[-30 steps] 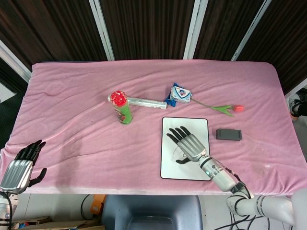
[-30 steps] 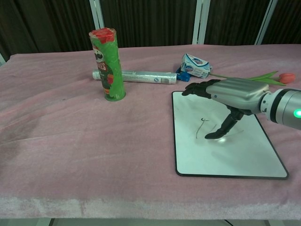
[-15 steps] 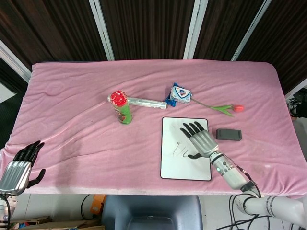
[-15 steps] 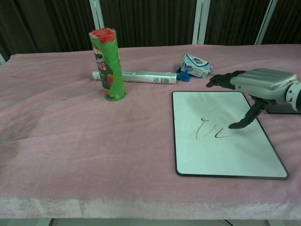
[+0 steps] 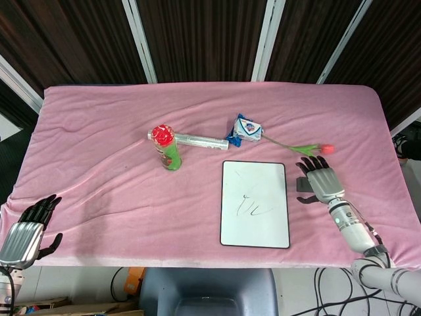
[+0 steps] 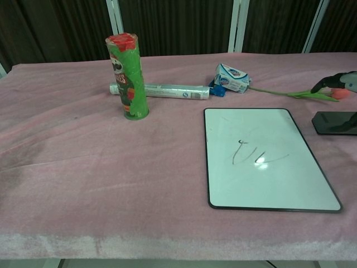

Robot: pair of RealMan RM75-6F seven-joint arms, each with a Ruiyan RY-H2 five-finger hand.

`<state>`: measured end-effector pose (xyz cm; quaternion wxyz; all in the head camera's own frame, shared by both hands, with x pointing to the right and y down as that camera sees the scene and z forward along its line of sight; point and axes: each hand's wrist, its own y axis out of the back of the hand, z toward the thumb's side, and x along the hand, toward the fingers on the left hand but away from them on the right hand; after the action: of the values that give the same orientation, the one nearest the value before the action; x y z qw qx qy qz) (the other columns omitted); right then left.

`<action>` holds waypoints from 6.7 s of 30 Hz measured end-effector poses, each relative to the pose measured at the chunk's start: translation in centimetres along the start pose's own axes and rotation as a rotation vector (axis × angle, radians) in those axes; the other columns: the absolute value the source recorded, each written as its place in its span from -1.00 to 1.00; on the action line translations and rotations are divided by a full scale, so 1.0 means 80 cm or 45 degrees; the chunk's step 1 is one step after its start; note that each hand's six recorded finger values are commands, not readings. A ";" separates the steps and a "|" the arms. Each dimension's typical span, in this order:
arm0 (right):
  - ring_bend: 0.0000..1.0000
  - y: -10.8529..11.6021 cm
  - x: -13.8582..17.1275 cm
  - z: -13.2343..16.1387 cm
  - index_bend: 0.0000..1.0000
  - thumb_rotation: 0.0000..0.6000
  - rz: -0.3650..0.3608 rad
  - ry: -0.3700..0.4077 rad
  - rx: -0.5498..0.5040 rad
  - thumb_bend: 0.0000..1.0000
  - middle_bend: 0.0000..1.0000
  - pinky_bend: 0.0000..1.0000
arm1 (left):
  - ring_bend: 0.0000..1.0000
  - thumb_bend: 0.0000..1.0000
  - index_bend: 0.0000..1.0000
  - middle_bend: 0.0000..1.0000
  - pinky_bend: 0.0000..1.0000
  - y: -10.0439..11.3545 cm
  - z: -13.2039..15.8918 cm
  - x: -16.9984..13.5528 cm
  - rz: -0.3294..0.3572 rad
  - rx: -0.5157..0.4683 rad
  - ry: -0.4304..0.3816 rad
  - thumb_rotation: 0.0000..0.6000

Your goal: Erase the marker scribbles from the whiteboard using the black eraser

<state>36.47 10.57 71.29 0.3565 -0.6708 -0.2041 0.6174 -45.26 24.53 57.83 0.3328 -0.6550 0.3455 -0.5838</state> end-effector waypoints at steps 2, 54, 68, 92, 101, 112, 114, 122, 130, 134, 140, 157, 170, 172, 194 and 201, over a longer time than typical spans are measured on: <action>-0.89 -0.005 -0.002 -0.012 -0.26 1.00 0.000 -0.030 -0.013 -0.38 -0.48 -0.93 | -0.86 -0.21 -1.00 -0.93 -0.68 0.000 0.000 0.000 0.002 -0.001 0.000 1.00; 0.21 -0.021 -0.025 -0.012 0.98 1.00 -0.148 -0.182 0.082 -0.15 0.43 0.33 | -0.86 -0.21 -1.00 -0.93 -0.68 0.002 -0.002 -0.005 0.001 -0.004 -0.001 1.00; 0.23 0.029 -0.030 0.079 0.99 1.00 -0.270 0.050 -0.081 -0.15 0.45 0.36 | -0.86 -0.21 -1.00 -0.93 -0.68 0.000 -0.001 0.000 -0.003 0.006 0.004 1.00; 0.23 0.015 -0.062 0.253 0.99 1.00 -0.142 0.293 0.249 -0.15 0.45 0.36 | -0.86 -0.21 -1.00 -0.93 -0.68 0.003 -0.008 -0.001 0.009 0.000 0.030 1.00; 0.23 0.011 -0.059 0.245 0.99 1.00 -0.132 0.290 0.237 -0.15 0.45 0.36 | -0.86 -0.21 -1.00 -0.93 -0.68 0.001 -0.007 0.000 0.000 0.009 0.027 1.00; 0.23 -0.007 -0.020 0.234 0.99 1.00 -0.088 0.377 0.226 -0.15 0.45 0.36 | -0.86 -0.21 -1.00 -0.93 -0.68 0.000 -0.004 0.000 -0.004 0.014 0.019 1.00; 0.23 -0.010 -0.014 0.233 0.99 1.00 -0.082 0.391 0.226 -0.15 0.45 0.36 | -0.86 -0.21 -1.00 -0.93 -0.68 -0.001 -0.004 0.000 -0.006 0.015 0.019 1.00; 0.23 -0.022 0.009 0.231 0.99 1.00 -0.058 0.454 0.227 -0.15 0.45 0.36 | -0.86 -0.21 -1.00 -0.93 -0.68 -0.001 -0.004 0.001 -0.007 0.016 0.020 1.00; 0.23 -0.031 0.021 0.230 0.99 1.00 -0.044 0.489 0.229 -0.15 0.45 0.36 | -0.86 -0.21 -1.00 -0.93 -0.68 -0.002 -0.003 0.001 -0.009 0.018 0.018 1.00; 0.23 -0.029 0.015 0.223 0.99 1.00 -0.067 0.466 0.242 -0.15 0.45 0.36 | -0.86 -0.21 -1.00 -0.93 -0.68 -0.002 -0.002 0.001 -0.010 0.022 0.014 1.00; 0.23 -0.027 -0.005 0.205 0.99 1.00 -0.105 0.393 0.271 -0.15 0.45 0.36 | -0.86 -0.21 -1.00 -0.93 -0.68 -0.003 -0.002 0.001 -0.009 0.024 0.016 1.00; 0.23 -0.028 -0.006 0.181 0.99 1.00 -0.089 0.357 0.196 -0.15 0.45 0.36 | -0.86 -0.21 -1.00 -0.93 -0.68 -0.007 -0.001 0.005 -0.025 0.033 0.018 1.00; 0.23 -0.037 0.033 0.206 0.99 1.00 -0.041 0.485 0.215 -0.15 0.45 0.36 | -0.86 -0.21 -1.00 -0.93 -0.68 -0.007 0.001 0.004 -0.025 0.033 0.014 1.00; 0.23 -0.035 0.027 0.208 0.99 1.00 -0.053 0.471 0.219 -0.15 0.45 0.36 | -0.86 -0.21 -1.00 -0.93 -0.68 -0.006 0.000 0.004 -0.023 0.031 0.014 1.00; 0.24 0.017 -0.047 0.172 0.99 1.00 -0.142 0.221 0.165 -0.15 0.45 0.36 | -0.86 -0.21 -1.00 -0.92 -0.68 -0.009 0.002 0.005 -0.031 0.027 -0.015 1.00; 0.24 0.022 0.001 0.107 0.99 1.00 -0.118 0.186 0.144 -0.15 0.45 0.36 | -0.86 -0.21 -1.00 -0.92 -0.68 -0.003 0.005 0.002 0.007 0.016 -0.035 1.00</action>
<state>27.83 11.41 70.11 0.4359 -0.6828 -0.1730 0.5603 -44.86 24.53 58.10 0.3435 -0.6599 0.3391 -0.5758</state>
